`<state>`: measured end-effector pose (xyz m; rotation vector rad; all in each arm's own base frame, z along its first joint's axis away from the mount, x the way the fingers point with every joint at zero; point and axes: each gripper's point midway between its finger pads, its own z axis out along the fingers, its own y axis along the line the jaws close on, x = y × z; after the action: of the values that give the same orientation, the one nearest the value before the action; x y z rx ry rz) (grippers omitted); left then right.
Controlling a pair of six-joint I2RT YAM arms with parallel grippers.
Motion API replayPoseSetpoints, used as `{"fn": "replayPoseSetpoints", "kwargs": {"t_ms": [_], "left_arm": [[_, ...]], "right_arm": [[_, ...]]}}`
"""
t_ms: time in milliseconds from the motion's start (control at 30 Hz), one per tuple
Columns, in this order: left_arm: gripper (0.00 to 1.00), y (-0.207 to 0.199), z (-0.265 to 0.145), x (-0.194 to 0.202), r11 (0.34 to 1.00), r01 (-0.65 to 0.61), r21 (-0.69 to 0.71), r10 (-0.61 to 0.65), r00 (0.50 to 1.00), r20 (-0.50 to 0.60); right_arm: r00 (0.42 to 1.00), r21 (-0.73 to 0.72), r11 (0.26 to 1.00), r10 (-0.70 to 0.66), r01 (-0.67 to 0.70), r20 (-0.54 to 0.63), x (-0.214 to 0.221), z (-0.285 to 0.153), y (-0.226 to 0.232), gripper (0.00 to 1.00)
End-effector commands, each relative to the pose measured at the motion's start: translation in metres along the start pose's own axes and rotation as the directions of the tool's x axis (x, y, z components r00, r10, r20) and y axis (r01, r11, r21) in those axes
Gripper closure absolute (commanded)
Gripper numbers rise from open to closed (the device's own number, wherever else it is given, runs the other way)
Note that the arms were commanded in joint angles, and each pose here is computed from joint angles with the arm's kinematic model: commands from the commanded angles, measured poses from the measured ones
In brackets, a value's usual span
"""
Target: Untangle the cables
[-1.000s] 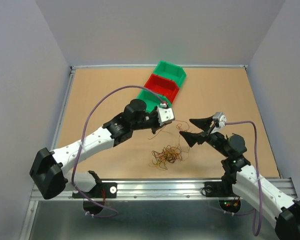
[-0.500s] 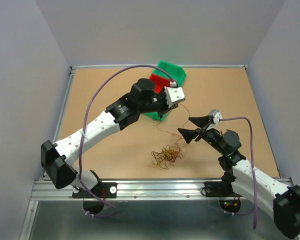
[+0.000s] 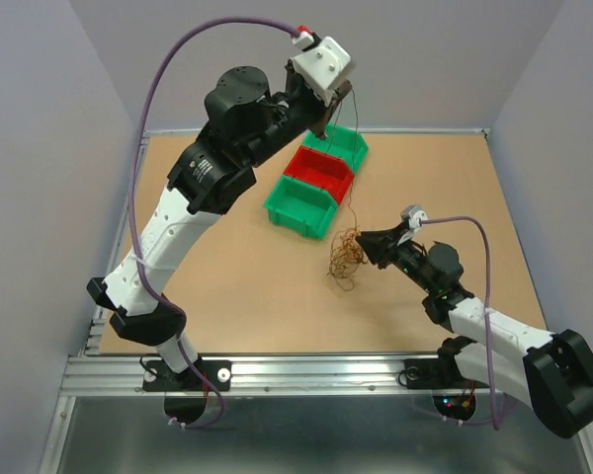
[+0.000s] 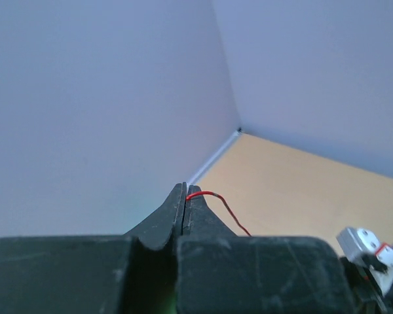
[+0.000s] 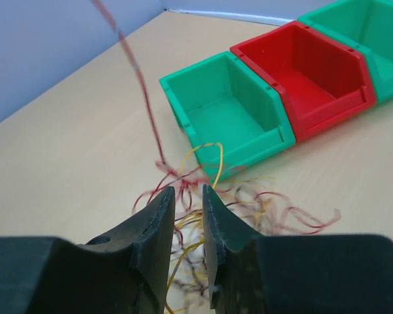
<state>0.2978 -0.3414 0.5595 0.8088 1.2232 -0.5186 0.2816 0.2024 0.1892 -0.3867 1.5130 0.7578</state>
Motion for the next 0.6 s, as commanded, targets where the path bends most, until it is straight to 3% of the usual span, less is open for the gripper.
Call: {"fn": "replayPoseSetpoints", "kwargs": {"t_ms": [0,133,267,333,367,433,567], "left_arm": [[1.00,0.052,-0.034,-0.071,0.968,0.092,-0.235,-0.050,0.983,0.176],[1.00,0.086,-0.070,-0.106,0.903,0.188,-0.387,-0.062,0.947,0.314],[1.00,0.092,-0.078,-0.111,0.888,0.210,-0.409,-0.056,0.932,0.357],[1.00,0.087,-0.071,-0.106,0.898,0.195,-0.394,-0.055,0.939,0.340],[1.00,0.085,-0.067,-0.102,0.903,0.190,-0.386,-0.057,0.942,0.330],[1.00,0.078,-0.052,-0.084,0.914,0.169,-0.370,-0.061,0.956,0.287],[1.00,0.077,-0.036,-0.062,0.913,0.134,-0.386,-0.053,0.976,0.213]], "right_arm": [[0.994,0.051,0.998,-0.032,0.027,0.105,-0.037,0.012,-0.009,0.74],[0.996,0.121,0.993,-0.016,0.006,0.083,-0.031,0.016,-0.023,0.75],[0.998,0.216,0.976,0.005,-0.020,0.070,-0.028,0.020,-0.041,0.72],[0.997,0.202,0.979,0.003,-0.018,0.071,-0.029,0.020,-0.039,0.52],[0.998,0.173,0.985,0.002,-0.014,0.068,-0.029,0.021,-0.033,0.25],[0.998,0.122,0.992,-0.015,0.007,0.068,-0.032,0.021,-0.024,0.09],[0.993,-0.055,0.996,-0.065,0.071,0.097,-0.048,0.019,0.010,0.04]]}}
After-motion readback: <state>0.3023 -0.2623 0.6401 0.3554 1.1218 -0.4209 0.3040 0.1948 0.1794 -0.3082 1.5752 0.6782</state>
